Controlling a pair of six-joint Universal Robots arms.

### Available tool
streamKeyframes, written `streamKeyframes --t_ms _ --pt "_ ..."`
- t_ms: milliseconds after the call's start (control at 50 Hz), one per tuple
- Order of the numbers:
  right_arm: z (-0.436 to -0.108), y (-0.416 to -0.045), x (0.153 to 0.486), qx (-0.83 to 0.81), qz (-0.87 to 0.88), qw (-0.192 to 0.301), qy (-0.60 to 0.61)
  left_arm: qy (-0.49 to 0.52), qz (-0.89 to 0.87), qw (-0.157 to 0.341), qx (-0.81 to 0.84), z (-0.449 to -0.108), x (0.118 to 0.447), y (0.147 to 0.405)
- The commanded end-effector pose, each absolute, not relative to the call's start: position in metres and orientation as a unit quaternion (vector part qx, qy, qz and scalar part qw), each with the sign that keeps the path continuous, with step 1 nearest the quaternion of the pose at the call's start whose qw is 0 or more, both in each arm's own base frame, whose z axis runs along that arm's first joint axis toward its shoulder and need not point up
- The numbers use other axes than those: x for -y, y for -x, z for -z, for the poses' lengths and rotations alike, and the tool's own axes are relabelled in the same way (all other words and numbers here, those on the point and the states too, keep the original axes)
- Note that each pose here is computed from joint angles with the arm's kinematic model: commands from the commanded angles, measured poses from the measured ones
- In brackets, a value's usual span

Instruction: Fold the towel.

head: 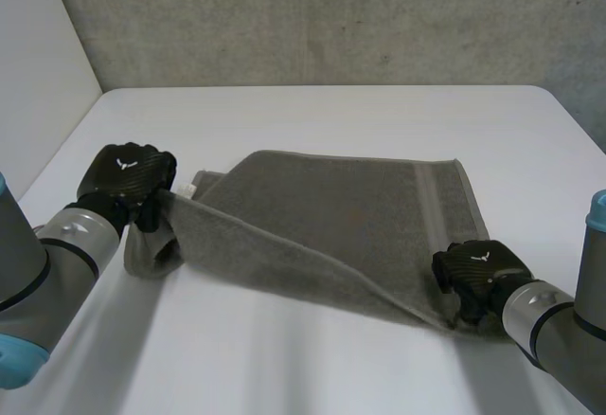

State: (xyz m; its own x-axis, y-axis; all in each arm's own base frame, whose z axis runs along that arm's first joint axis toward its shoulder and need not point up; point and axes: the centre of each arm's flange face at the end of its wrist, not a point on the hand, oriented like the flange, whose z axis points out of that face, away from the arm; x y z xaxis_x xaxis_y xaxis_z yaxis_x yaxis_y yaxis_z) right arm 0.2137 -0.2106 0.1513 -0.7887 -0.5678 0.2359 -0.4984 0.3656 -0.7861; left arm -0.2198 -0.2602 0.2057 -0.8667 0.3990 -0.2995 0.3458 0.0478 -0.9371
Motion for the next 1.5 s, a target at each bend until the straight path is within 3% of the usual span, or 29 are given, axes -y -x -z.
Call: streamKeyframes --t_ms 20,380,540,860,1000,1160,1200,1260,1300,1320,1360,1500 --pt "-0.156 -0.212 0.209 -0.825 0.467 0.036 0.316 0.256 -0.641 0.019 0.724 -0.206 0.262 0.219" --pt "-0.176 -0.208 0.195 -0.817 0.482 0.037 0.315 0.249 -0.645 0.012 0.723 -0.207 0.273 0.215" --pt "-0.168 -0.209 0.188 -0.822 0.469 0.042 0.319 0.246 -0.643 0.009 0.725 -0.204 0.283 0.215" --pt "-0.143 -0.212 0.206 -0.824 0.464 0.035 0.322 0.246 -0.638 0.009 0.730 -0.200 0.281 0.214" --pt "-0.153 -0.214 0.216 -0.814 0.485 0.031 0.317 0.247 -0.639 0.011 0.729 -0.202 0.278 0.215" --pt "-0.233 -0.217 0.222 -0.748 0.591 0.025 0.302 0.236 -0.674 0.010 0.700 -0.234 0.270 0.213" --pt "-0.276 -0.216 0.219 -0.720 0.628 0.022 0.295 0.230 -0.703 0.010 0.673 -0.260 0.263 0.212" --pt "-0.299 -0.215 0.216 -0.709 0.642 0.022 0.292 0.225 -0.723 0.009 0.654 -0.277 0.259 0.211" --pt "-0.338 -0.214 0.209 -0.689 0.662 0.028 0.295 0.218 -0.757 0.005 0.616 -0.311 0.245 0.208" --pt "-0.338 -0.214 0.209 -0.689 0.662 0.028 0.295 0.217 -0.757 0.005 0.616 -0.311 0.245 0.208" --pt "-0.371 -0.210 0.208 -0.672 0.678 0.024 0.297 0.211 -0.786 0.004 0.581 -0.344 0.231 0.206" --pt "-0.410 -0.192 0.220 -0.650 0.700 -0.036 0.295 0.209 -0.795 -0.001 0.570 -0.381 0.220 0.201"
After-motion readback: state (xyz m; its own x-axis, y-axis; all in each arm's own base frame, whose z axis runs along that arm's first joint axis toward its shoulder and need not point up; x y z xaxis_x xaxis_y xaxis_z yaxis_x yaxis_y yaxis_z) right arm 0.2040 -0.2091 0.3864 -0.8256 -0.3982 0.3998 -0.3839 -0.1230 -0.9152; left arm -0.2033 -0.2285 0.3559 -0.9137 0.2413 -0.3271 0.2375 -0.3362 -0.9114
